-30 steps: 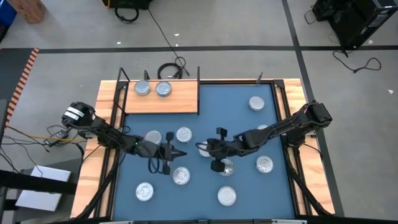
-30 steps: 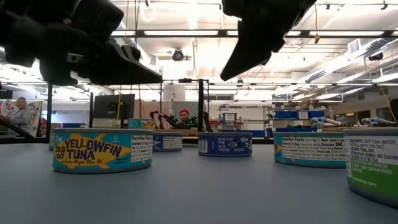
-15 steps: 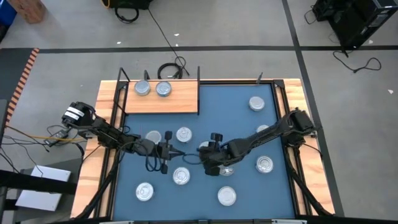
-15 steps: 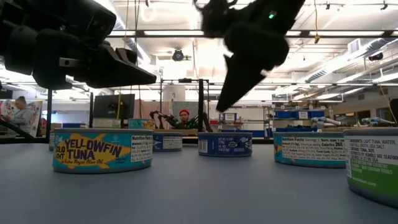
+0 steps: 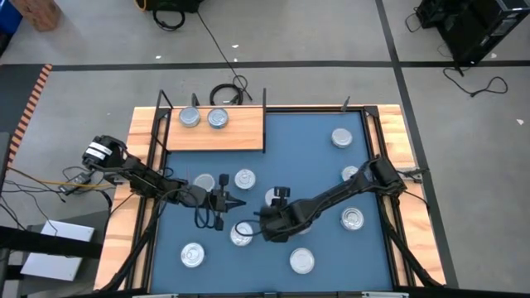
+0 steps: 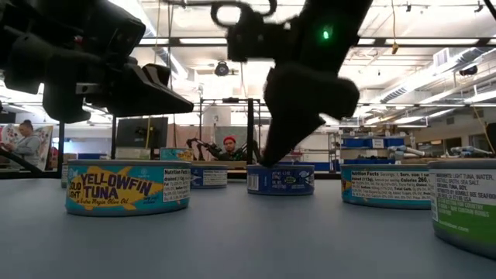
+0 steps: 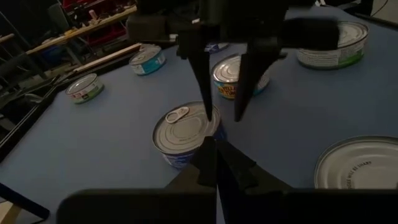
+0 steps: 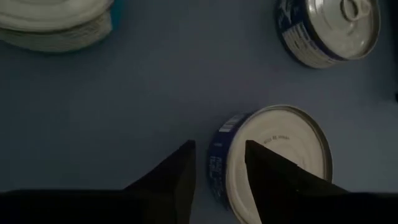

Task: Stack canned seafood by type on shelf
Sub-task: Put the blue tuna can on the shelf

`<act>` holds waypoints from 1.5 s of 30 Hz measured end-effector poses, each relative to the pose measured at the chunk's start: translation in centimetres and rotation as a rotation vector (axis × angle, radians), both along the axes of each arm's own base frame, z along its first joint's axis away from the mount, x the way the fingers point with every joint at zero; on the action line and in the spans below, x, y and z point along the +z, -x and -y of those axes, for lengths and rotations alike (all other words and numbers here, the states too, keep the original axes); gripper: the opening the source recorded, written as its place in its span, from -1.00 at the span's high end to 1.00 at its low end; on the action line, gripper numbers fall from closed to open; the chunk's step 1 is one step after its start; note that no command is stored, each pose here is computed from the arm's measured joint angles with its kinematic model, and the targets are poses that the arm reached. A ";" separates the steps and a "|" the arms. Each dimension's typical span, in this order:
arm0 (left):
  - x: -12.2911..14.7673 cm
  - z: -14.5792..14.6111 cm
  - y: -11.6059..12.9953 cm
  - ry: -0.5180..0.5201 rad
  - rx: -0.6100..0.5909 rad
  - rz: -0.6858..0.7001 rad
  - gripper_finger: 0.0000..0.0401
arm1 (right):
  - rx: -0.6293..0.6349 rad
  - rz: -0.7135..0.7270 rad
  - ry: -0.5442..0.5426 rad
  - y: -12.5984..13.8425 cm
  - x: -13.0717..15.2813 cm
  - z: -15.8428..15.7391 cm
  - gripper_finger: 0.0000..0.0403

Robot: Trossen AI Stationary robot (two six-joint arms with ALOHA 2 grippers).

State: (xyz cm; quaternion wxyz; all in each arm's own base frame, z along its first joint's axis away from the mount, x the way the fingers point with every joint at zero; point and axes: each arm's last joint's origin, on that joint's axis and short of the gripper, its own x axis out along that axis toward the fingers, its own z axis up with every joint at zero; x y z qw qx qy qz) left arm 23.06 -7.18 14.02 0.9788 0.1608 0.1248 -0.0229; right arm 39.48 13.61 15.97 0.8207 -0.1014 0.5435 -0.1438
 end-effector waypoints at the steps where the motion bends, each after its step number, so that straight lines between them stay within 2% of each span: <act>1: 0.0 0.0 0.0 0.000 0.000 0.000 0.99 | -0.003 -0.019 0.009 0.0 -0.4 0.1 0.31; 9: -0.1 0.0 0.0 -0.007 0.018 -0.006 0.98 | -0.003 -0.053 0.016 -0.3 -1.4 0.9 0.46; 12: -0.1 0.0 0.0 -0.006 0.017 -0.005 0.98 | -0.001 -0.053 0.020 -0.3 -1.3 1.0 0.62; 16: 0.0 -0.1 0.0 -0.026 0.018 -0.004 0.98 | 0.015 -0.062 0.025 -0.4 -1.2 1.3 0.92; 18: 0.0 -0.1 0.0 -0.041 0.039 -0.002 0.98 | 0.025 -0.066 0.030 -0.5 -1.1 1.5 0.96; 21: 0.0 -0.2 0.1 -0.100 0.073 0.001 0.98 | 0.026 -0.073 0.018 -0.7 -0.7 1.7 0.96; 25: 0.1 0.4 0.1 -0.253 0.046 -0.003 0.94 | 0.038 -0.038 -0.016 -1.0 1.0 1.9 0.98; 30: 1.2 1.4 -0.5 -0.420 0.079 0.011 0.78 | 0.007 0.065 -0.081 -1.1 4.5 3.0 0.99; 37: 1.8 2.3 -1.2 -0.456 0.086 -0.030 0.40 | -0.020 0.174 -0.157 -0.7 7.9 4.3 0.99; 45: 2.6 2.9 -1.4 -0.514 0.149 -0.017 -0.06 | 0.010 0.204 -0.187 -0.6 8.8 4.2 1.00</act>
